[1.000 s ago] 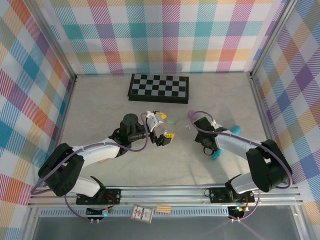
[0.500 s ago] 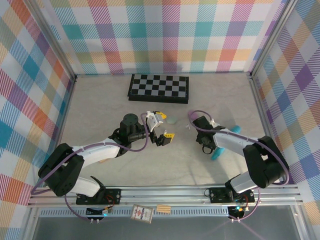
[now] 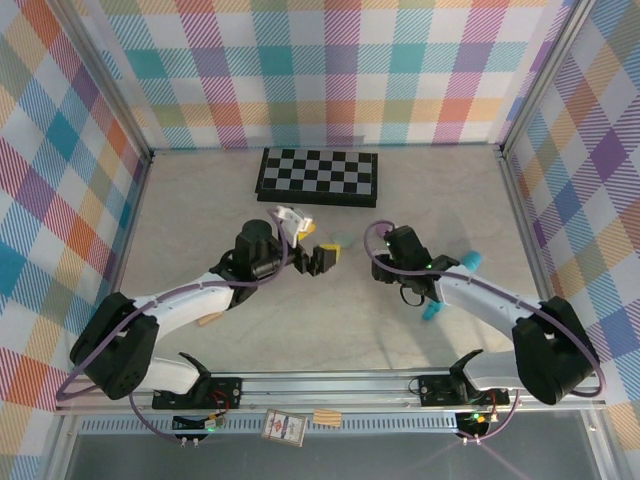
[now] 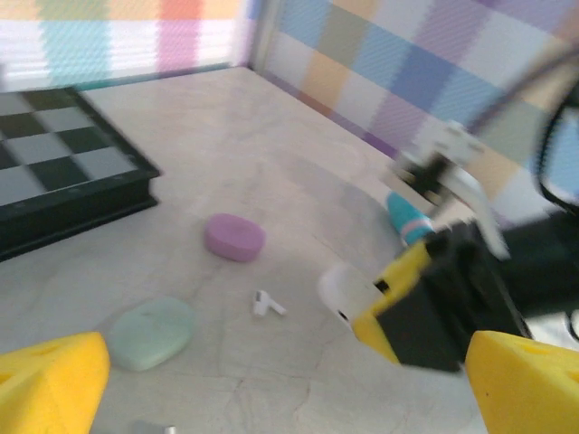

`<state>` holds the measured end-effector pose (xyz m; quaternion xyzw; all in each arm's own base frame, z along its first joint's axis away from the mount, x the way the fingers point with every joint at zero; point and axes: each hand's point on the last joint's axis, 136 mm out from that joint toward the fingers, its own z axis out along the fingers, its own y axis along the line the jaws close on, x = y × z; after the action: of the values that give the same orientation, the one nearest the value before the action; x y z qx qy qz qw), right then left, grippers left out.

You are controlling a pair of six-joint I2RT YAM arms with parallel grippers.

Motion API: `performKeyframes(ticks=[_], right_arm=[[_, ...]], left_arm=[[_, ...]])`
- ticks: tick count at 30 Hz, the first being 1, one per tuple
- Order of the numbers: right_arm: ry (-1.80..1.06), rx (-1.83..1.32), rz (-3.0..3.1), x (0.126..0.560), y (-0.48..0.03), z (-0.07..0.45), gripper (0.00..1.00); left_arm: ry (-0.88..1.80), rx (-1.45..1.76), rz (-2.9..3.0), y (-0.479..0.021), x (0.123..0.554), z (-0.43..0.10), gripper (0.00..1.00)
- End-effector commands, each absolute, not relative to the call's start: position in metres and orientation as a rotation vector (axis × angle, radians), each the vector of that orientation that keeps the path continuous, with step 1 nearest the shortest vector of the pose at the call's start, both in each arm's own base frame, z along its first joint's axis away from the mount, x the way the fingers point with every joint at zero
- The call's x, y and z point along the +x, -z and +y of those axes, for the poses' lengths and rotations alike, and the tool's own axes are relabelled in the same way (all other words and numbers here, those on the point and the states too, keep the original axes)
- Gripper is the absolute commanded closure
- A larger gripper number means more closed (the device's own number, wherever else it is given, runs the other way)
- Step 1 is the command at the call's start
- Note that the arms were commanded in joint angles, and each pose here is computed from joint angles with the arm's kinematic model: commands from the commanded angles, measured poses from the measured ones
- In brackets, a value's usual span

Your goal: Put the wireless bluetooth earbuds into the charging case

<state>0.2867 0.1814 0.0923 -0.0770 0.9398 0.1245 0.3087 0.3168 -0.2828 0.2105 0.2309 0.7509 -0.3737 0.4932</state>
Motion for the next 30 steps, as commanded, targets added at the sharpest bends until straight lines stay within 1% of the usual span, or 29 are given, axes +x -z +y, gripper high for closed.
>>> performKeyframes(ticks=[1, 4, 7, 9, 12, 15, 19, 20, 23, 25, 28, 30], right_arm=[[-0.412, -0.589, 2.291, 0.288, -0.134, 0.222, 0.56], [-0.420, -0.782, 2.214, 0.279, -0.150, 0.241, 0.55], [-0.445, -0.963, 2.105, 0.269, -0.164, 0.257, 0.56], [-0.499, -1.084, 2.010, 0.257, -0.174, 0.270, 0.55], [-0.524, -1.147, 1.924, 0.250, -0.189, 0.279, 0.56], [-0.536, -1.200, 1.860, 0.244, -0.198, 0.285, 0.55], [-0.542, -1.221, 1.827, 0.242, -0.204, 0.288, 0.56], [-0.553, -1.226, 1.820, 0.241, -0.206, 0.289, 0.56], [-0.587, -1.225, 1.796, 0.237, -0.212, 0.292, 0.56], [-0.604, -1.219, 1.789, 0.236, -0.214, 0.294, 0.56], [-0.629, -1.200, 1.767, 0.235, -0.218, 0.295, 0.56], [-0.656, -1.188, 1.746, 0.232, -0.223, 0.296, 0.56]], left_arm=[[0.996, 0.241, 1.991, -0.226, 0.332, -0.259, 0.00], [1.118, 0.163, 2.100, -0.233, 0.323, -0.253, 0.03], [1.129, 0.176, 2.249, -0.234, 0.305, -0.249, 0.06], [1.131, 0.191, 2.367, -0.230, 0.290, -0.247, 0.11], [1.190, 0.213, 2.429, -0.232, 0.275, -0.251, 0.19], [1.280, 0.247, 2.467, -0.232, 0.263, -0.264, 0.26], [1.306, 0.296, 2.521, -0.223, 0.251, -0.277, 0.31], [1.322, 0.301, 2.525, -0.222, 0.250, -0.281, 0.32], [1.372, 0.315, 2.501, -0.224, 0.248, -0.291, 0.39], [1.394, 0.324, 2.496, -0.224, 0.248, -0.296, 0.42], [1.434, 0.342, 2.492, -0.225, 0.245, -0.303, 0.51], [1.460, 0.352, 2.491, -0.225, 0.243, -0.306, 0.51]])
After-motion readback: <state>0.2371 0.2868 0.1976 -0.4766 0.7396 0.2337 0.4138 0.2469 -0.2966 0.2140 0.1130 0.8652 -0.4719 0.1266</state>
